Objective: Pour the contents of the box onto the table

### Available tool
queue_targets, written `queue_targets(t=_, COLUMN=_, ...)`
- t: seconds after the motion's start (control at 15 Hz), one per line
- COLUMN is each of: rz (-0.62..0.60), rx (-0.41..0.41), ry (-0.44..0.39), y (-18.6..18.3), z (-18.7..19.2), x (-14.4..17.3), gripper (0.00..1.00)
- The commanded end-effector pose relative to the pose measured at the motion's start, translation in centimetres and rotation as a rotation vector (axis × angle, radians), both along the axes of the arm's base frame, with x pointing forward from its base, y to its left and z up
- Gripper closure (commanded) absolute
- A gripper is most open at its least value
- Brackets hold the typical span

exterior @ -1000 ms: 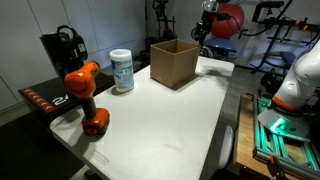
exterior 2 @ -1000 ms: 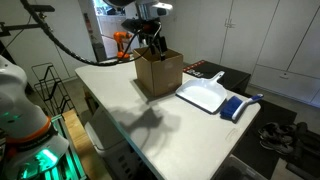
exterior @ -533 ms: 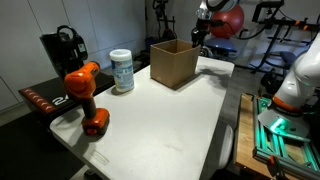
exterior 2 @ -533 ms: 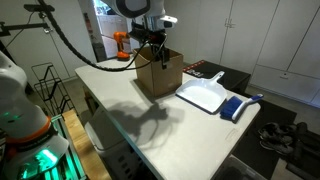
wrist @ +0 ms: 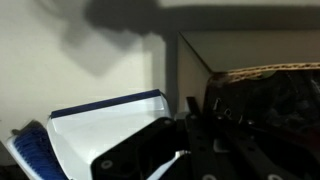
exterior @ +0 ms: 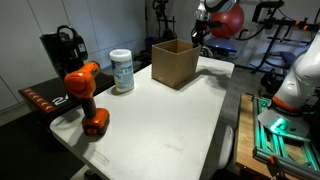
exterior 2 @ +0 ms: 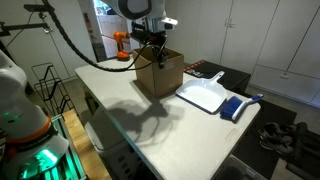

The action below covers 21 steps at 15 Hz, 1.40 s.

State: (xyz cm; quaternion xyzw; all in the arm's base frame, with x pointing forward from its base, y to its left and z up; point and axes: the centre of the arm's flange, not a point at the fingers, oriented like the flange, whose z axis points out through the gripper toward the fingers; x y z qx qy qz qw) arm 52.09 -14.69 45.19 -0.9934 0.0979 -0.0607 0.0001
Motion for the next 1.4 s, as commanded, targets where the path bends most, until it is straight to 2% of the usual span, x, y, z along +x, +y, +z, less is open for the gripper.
queue_targets(t=0.0, rz=0.026, rx=0.016, ry=0.021, y=0.4, z=0.8, x=-0.4, gripper=1.0)
queue_targets(t=0.2, rz=0.048, rx=0.007, ry=0.033, y=0.9, z=2.0, x=-1.2, gripper=0.99)
queue_targets(t=0.47, rz=0.081, rx=-0.012, ry=0.037, y=2.2, z=6.0, x=-3.1, gripper=0.99)
queue_targets(t=0.73, rz=0.12, rx=-0.103, ry=0.004, y=4.0, z=10.7, x=-4.5, gripper=0.99)
queue_targets(t=0.93, rz=0.166, rx=-0.296, ry=-0.005, y=5.4, z=14.7, x=-5.7, gripper=0.99)
queue_targets(t=1.27, rz=0.22, rx=-0.581, ry=0.09, y=7.1, z=19.3, x=-7.7, gripper=0.99)
queue_targets(t=1.33, rz=0.229, rx=-0.629, ry=0.13, y=7.3, z=19.9, x=-8.1, gripper=0.99)
